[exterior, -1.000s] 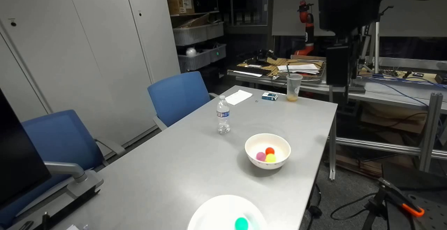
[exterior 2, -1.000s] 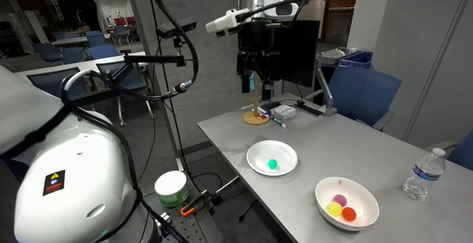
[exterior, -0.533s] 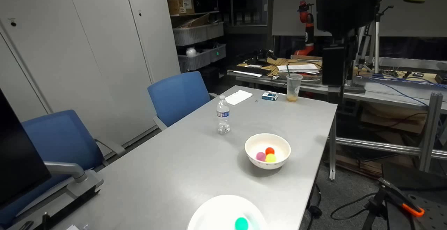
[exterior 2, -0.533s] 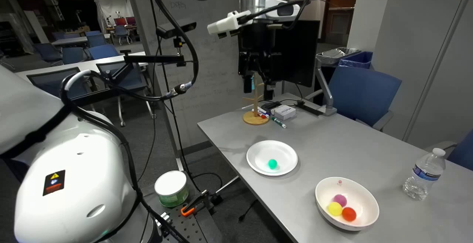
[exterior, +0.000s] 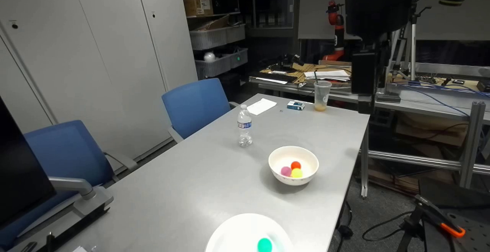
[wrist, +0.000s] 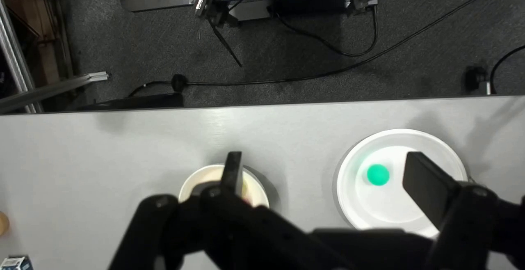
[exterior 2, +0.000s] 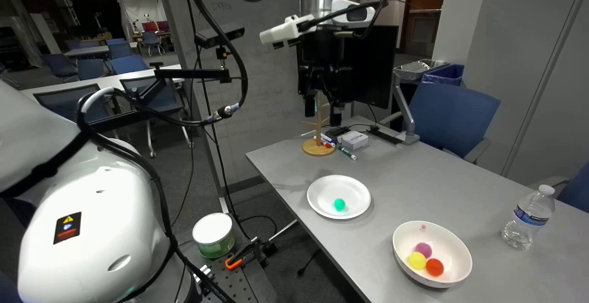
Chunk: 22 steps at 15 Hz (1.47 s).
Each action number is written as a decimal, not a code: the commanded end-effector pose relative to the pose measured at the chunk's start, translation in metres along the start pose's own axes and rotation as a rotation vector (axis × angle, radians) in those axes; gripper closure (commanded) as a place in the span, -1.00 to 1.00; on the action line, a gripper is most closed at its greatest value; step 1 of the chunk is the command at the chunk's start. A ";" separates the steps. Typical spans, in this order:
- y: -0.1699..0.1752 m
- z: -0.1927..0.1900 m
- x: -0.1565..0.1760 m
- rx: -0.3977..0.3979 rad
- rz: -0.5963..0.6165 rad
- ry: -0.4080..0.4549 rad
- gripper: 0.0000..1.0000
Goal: Put the purple ball in the bowl on the plate
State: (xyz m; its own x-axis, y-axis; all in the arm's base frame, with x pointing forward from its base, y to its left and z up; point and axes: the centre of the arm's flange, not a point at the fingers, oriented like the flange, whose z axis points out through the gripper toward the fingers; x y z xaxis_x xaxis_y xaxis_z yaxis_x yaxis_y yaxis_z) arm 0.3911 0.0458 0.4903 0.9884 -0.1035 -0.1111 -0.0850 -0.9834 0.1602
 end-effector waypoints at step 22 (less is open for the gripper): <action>0.070 0.111 0.119 0.093 0.198 0.070 -1.00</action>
State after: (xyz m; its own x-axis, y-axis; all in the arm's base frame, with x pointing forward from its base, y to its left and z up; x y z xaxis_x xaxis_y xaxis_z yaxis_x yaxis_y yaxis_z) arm 0.4829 -0.0414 0.3902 0.9411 -0.3371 -0.0269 -0.3338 -0.9387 0.0856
